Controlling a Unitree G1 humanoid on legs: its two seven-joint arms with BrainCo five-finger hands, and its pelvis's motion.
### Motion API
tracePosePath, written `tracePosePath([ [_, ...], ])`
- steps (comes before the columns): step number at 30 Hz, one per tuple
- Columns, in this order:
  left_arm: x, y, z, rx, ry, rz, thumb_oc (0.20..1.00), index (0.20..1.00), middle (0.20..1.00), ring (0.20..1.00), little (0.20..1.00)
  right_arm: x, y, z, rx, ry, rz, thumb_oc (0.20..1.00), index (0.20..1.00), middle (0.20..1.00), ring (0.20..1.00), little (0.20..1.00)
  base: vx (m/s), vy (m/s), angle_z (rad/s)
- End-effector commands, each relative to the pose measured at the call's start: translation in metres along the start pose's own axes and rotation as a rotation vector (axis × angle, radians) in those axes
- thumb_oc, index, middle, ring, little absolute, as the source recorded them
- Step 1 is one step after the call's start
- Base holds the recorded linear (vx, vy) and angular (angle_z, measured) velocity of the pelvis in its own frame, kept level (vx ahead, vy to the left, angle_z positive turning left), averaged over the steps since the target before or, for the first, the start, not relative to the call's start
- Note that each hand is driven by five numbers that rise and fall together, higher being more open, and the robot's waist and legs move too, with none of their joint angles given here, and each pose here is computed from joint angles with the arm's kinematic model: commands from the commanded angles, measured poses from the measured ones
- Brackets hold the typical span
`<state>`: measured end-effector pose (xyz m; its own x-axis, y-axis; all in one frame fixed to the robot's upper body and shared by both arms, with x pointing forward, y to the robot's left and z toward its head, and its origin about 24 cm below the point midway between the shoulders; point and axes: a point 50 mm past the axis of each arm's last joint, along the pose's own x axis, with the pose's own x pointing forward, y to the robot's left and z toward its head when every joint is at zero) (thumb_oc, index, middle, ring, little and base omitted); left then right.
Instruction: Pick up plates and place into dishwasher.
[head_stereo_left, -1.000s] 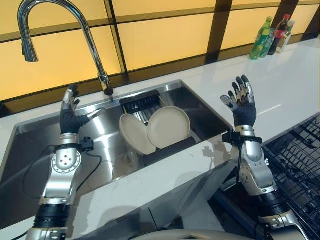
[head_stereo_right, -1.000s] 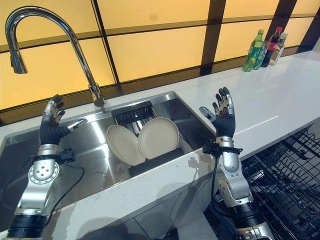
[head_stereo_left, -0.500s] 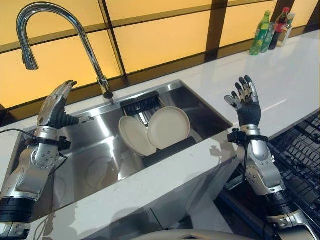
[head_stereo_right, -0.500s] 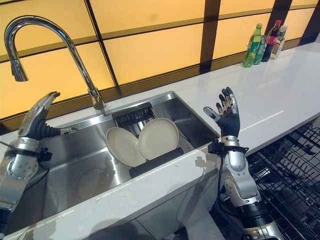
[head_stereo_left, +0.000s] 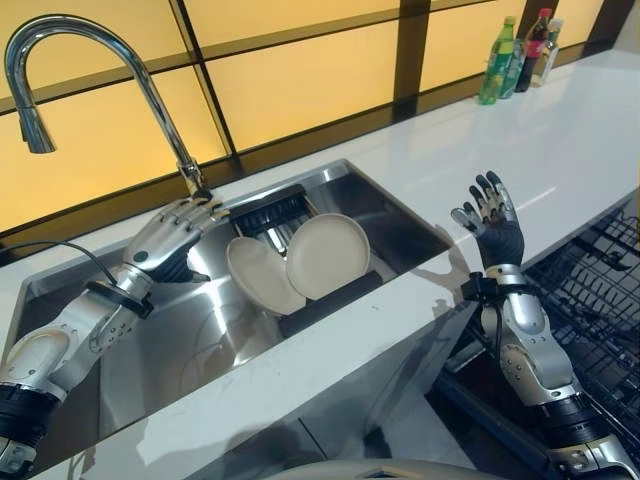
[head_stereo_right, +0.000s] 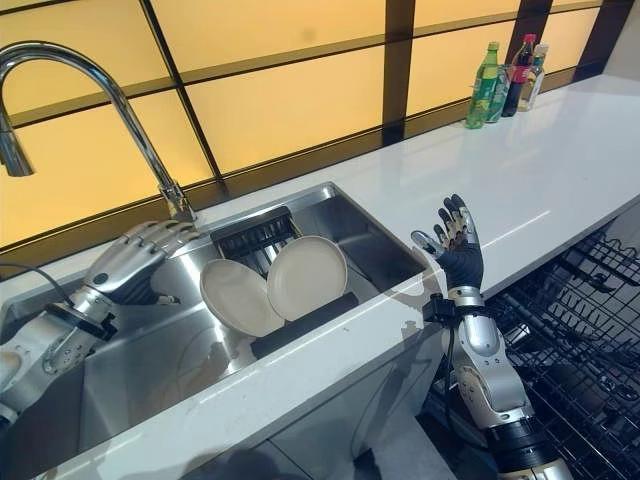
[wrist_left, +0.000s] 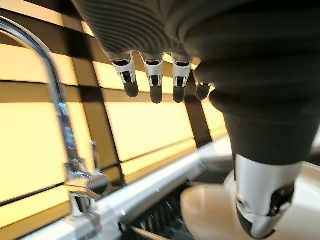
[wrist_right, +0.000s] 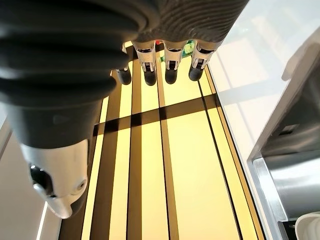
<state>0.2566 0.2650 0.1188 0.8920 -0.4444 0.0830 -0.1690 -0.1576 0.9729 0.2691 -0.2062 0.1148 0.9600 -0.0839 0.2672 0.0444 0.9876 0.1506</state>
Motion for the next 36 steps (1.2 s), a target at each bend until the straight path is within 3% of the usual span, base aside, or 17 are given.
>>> tracePosePath([
  [1, 0.015, 0.031, -0.018, 0.118, -0.023, 0.062, 1.0, 1.0, 1.0, 1.0, 1.0, 0.007, 0.005, 0.018, 0.005, -0.093, 0.052, 1.0, 1.0, 1.0, 1.0, 1.0, 0.03, 0.026, -0.06],
  [13, 0.023, 0.021, 0.004, 0.054, -0.121, 0.04, 1.0, 1.0, 1.0, 1.0, 1.0, 0.003, 0.004, 0.014, 0.009, -0.079, 0.043, 1.0, 1.0, 1.0, 1.0, 1.0, 0.03, 0.014, -0.02],
  [22, 0.024, 0.017, 0.011, 0.07, -0.195, -0.146, 1.0, 1.0, 1.0, 1.0, 1.0, 0.002, 0.004, 0.015, 0.014, -0.091, 0.029, 1.0, 1.0, 1.0, 1.0, 1.0, 0.02, 0.009, -0.05],
  [36, 0.033, 0.017, 0.007, 0.071, -0.157, -0.131, 1.0, 1.0, 1.0, 1.0, 1.0, 0.001, 0.004, 0.016, 0.023, -0.092, 0.005, 1.0, 1.0, 1.0, 1.0, 1.0, 0.03, -0.001, -0.06],
])
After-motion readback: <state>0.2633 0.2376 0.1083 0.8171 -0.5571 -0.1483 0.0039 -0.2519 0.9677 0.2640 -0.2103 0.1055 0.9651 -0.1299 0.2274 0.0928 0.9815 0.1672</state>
